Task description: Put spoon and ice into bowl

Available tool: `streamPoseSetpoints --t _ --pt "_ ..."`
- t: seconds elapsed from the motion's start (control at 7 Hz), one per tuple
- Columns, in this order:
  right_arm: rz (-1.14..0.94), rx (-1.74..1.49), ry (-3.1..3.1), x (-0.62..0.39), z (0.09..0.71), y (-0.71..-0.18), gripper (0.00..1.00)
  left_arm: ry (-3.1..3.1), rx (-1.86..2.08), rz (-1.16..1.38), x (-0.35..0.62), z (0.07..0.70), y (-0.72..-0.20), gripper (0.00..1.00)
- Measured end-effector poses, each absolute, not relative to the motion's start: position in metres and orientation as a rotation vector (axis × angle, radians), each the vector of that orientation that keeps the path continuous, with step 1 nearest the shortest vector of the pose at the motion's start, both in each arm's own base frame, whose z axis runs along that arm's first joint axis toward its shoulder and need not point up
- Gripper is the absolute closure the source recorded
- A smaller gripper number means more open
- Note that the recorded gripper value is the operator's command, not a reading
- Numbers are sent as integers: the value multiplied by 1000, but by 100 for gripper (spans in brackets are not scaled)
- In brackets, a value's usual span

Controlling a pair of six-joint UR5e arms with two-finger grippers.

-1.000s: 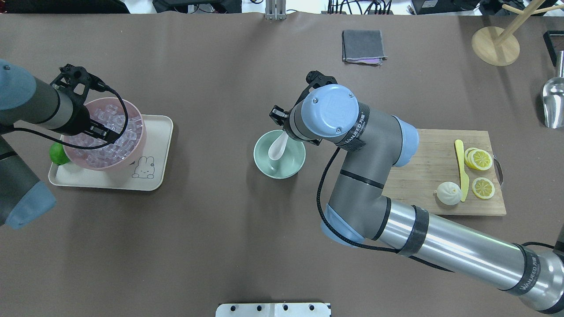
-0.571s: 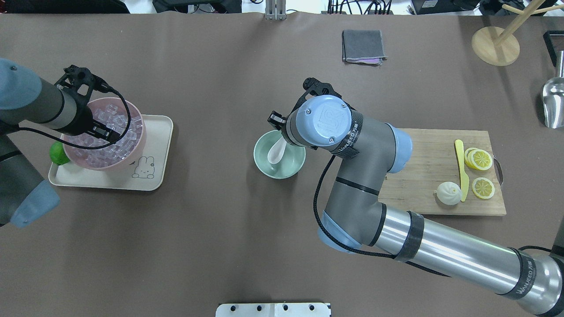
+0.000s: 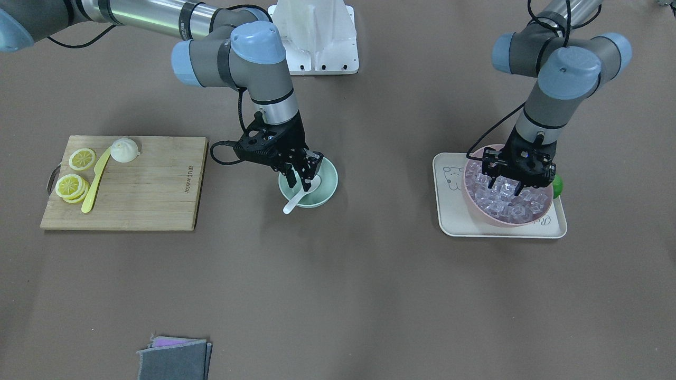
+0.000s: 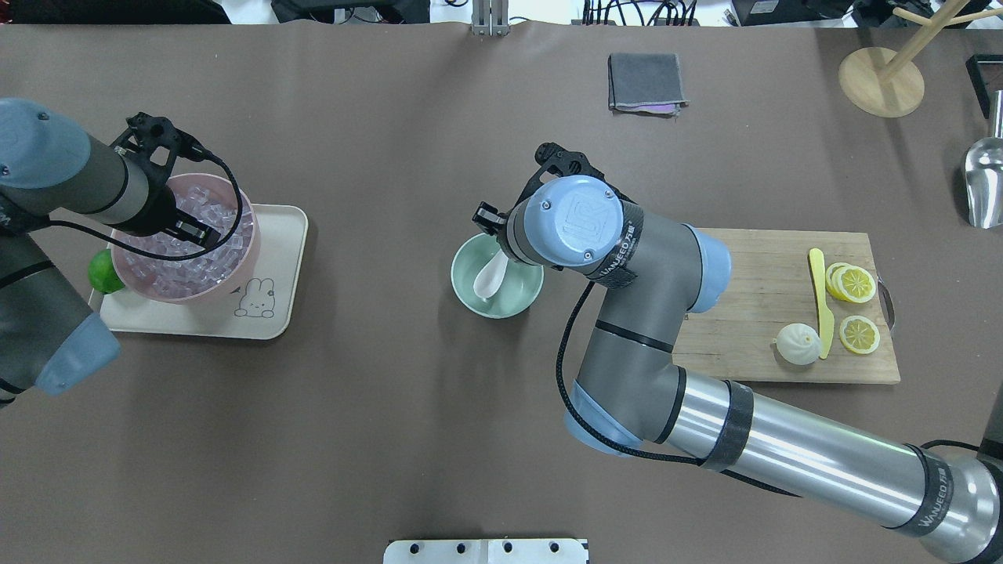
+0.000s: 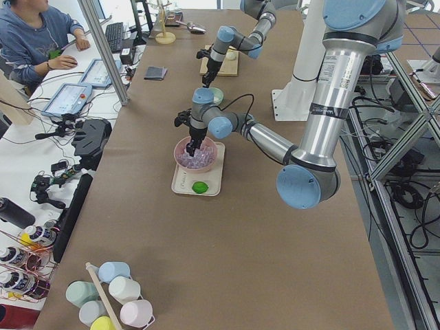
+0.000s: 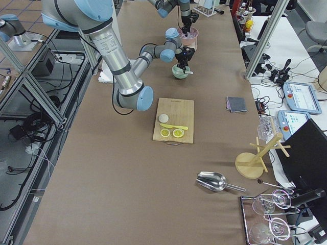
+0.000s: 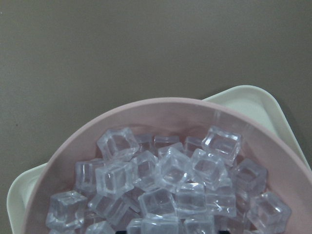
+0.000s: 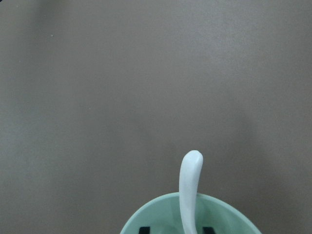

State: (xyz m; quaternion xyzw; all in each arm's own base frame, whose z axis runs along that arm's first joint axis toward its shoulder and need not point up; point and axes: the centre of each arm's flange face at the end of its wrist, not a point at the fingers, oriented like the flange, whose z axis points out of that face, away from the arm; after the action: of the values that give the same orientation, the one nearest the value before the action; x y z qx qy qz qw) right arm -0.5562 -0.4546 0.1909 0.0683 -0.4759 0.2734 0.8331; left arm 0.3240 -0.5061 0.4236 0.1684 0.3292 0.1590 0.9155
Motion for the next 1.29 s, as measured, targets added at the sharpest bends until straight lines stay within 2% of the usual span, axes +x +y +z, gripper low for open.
streamPoseSetpoints --t 0.71,1.0,1.29 --pt "544 133 -1015 -510 176 -455 0 685 346 309 313 398 -511 100" --pt "489 146 -1010 -452 208 -454 0 718 332 275 323 322 -518 100" --pt "393 168 -961 -377 259 -469 0 785 265 173 375 243 -513 100"
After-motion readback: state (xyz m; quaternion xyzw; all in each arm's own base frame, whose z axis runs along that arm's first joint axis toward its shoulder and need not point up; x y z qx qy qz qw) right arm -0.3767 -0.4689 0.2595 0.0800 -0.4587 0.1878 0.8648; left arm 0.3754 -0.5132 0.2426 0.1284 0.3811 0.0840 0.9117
